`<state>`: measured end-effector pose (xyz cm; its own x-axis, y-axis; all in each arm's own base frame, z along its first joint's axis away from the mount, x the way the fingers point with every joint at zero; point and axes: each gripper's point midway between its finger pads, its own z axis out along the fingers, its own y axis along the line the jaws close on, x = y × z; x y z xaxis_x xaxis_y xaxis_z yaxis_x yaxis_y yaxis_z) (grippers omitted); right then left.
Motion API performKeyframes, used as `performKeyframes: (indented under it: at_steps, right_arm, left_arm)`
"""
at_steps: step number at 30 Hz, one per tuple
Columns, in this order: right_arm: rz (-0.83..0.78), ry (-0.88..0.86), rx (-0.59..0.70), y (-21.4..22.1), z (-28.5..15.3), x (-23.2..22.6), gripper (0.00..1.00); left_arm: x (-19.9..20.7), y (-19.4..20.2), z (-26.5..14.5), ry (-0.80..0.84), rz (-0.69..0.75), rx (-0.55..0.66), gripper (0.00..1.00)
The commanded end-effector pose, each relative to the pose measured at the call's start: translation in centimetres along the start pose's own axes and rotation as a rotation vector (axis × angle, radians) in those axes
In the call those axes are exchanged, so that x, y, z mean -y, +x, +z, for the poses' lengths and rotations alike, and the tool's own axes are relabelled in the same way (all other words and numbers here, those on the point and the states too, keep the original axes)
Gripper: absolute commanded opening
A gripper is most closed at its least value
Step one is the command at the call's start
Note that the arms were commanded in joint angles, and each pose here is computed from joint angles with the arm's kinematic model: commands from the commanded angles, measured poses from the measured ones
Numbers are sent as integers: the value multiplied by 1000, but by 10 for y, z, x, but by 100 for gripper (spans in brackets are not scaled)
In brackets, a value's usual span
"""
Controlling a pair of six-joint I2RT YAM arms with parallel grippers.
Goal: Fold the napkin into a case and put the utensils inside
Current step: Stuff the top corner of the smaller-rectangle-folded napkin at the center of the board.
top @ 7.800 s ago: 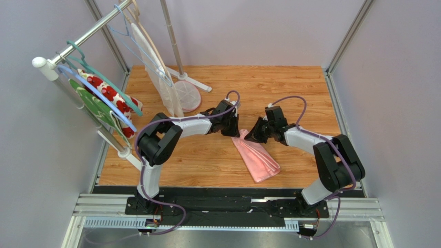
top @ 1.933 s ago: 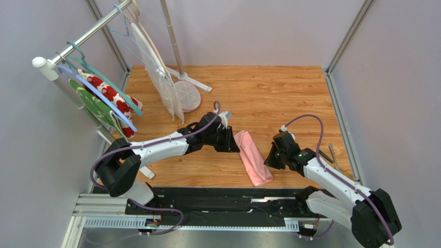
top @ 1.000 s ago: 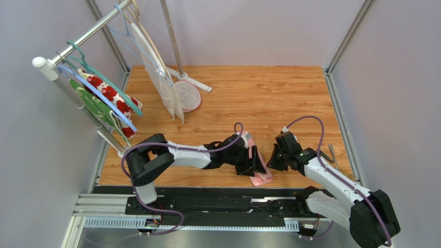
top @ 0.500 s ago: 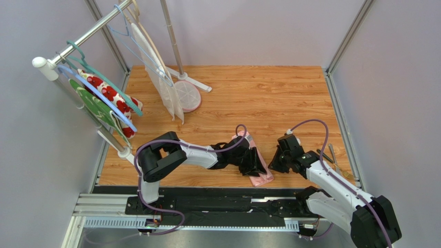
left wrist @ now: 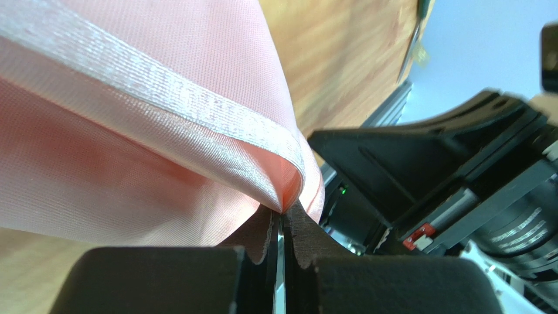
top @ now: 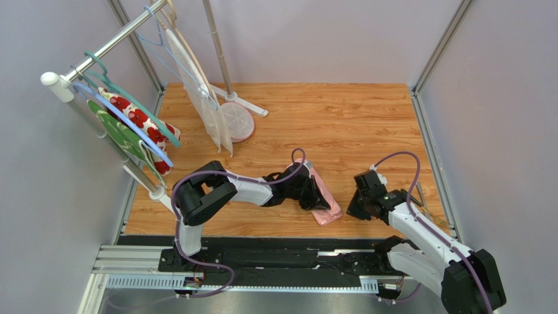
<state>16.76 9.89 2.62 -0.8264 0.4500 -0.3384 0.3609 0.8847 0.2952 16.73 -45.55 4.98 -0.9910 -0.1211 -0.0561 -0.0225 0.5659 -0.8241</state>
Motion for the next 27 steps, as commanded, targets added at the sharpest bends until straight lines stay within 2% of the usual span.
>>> performKeyframes:
  at_steps: [1, 7, 12, 17, 18, 19, 20, 21, 25, 27]
  right_arm:
    - [-59, -34, 47, -18, -11, -13, 4]
    - [-97, -96, 19, -17, -11, -25, 4]
    - [-127, -401, -50, -2, -20, -76, 3]
    - [-105, -495, -71, 3, -18, -88, 0]
    - [-103, -489, -74, 4, -16, -87, 3]
    - [-98, -481, -79, 5, -13, -85, 10]
    - [-84, -482, -77, 4, -12, -86, 12]
    - [-74, -480, -81, 7, -9, -83, 12]
    - [-30, -509, -65, 6, -5, -87, 0]
    - [-22, -514, -65, 5, -4, -89, 0]
  left_arm:
    - [19, -14, -12, 82, 38, 19, 0]
    - [10, -40, -19, 95, 17, 61, 0]
    - [12, -56, -26, 114, 16, 81, 0]
    - [19, -53, -31, 136, 31, 65, 0]
    - [18, -52, -31, 137, 31, 64, 0]
    - [19, -52, -32, 140, 31, 63, 0]
    - [23, -52, -34, 148, 33, 65, 0]
    - [23, -52, -35, 149, 34, 67, 0]
    - [27, -52, -37, 156, 40, 68, 0]
    - [27, -52, -37, 158, 42, 69, 0]
